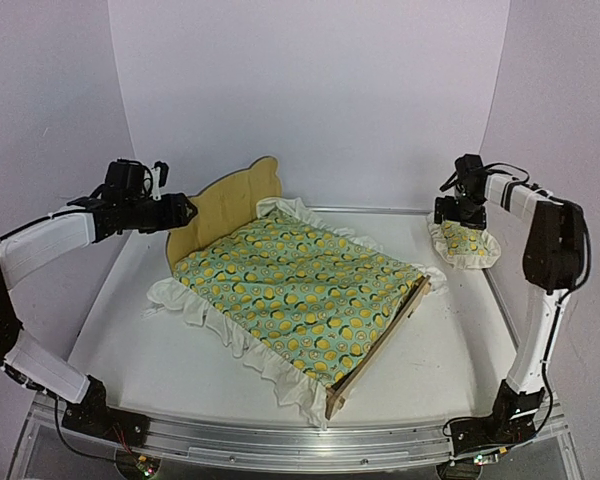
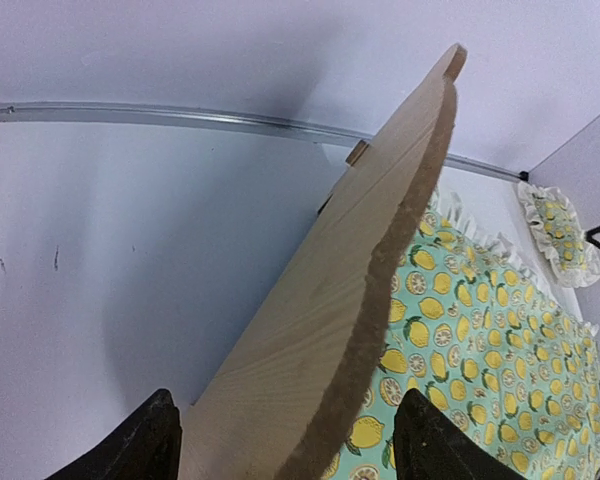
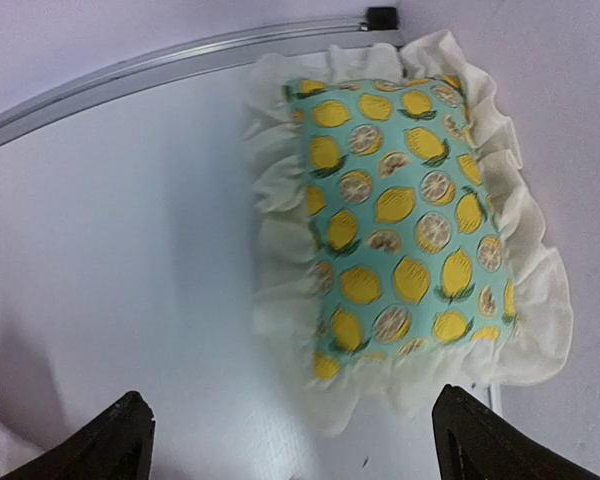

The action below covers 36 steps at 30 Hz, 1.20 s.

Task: Set up the pet bed

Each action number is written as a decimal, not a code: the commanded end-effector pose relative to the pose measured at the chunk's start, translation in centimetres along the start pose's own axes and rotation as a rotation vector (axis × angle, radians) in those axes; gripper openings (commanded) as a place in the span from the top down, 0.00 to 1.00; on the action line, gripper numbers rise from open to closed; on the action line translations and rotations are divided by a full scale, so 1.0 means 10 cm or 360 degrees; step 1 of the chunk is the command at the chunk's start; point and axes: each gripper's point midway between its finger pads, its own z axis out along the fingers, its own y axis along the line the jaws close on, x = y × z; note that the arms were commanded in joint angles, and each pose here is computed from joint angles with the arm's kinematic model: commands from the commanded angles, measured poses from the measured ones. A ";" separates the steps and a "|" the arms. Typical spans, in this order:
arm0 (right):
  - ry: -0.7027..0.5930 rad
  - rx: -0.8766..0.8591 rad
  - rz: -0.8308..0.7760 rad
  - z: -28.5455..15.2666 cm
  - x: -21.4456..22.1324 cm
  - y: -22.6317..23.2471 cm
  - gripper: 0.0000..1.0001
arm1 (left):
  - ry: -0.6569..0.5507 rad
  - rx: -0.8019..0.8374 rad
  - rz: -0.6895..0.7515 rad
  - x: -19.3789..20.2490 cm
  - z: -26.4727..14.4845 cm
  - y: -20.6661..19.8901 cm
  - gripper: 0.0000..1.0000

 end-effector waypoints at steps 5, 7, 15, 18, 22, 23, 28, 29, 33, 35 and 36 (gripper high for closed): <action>-0.0069 0.0614 -0.0214 0.77 -0.59 -0.85 0.02 | -0.0123 0.0233 -0.0056 -0.10 -0.85 -0.35 0.26; -0.0030 0.0616 -0.0227 0.96 -0.54 -0.97 0.02 | -0.0107 0.0312 -0.0055 -0.06 -0.96 -0.44 0.26; -0.0068 0.0109 -0.0303 0.98 -0.62 -0.56 0.65 | -0.0127 0.0426 -0.0013 -0.15 -1.18 -0.63 0.27; -0.0240 -0.0159 -0.0382 0.47 -0.92 -0.21 0.79 | -0.0121 0.0491 -0.0031 -0.23 -1.19 -0.74 0.28; -0.0486 -0.0436 -0.1065 -0.43 -0.85 0.78 0.86 | -0.0206 0.0585 -0.0011 -0.35 -1.23 -1.00 0.32; -0.0613 -0.0420 -0.1336 -0.76 -0.81 1.01 0.87 | -0.0238 0.0639 -0.0009 -0.38 -1.25 -1.09 0.32; -0.1136 -0.0669 -0.2072 -1.76 -0.43 1.76 0.92 | -0.0280 0.0760 0.0033 -0.50 -1.26 -1.33 0.32; -0.1236 -0.0734 -0.2182 -1.93 -0.35 1.89 0.90 | -0.0288 0.0769 0.0065 -0.51 -1.26 -1.39 0.32; -0.1614 -0.1074 -0.2669 -2.44 0.13 2.57 0.92 | -0.0303 0.0752 0.0158 -0.52 -1.22 -1.54 0.33; -0.1659 -0.1166 -0.2827 -2.49 0.29 2.88 0.95 | -0.0304 0.0733 0.0118 -0.51 -1.22 -1.52 0.33; -0.1665 -0.1189 -0.2891 -2.47 0.35 3.02 0.96 | -0.0300 0.0739 0.0105 -0.50 -1.24 -1.52 0.34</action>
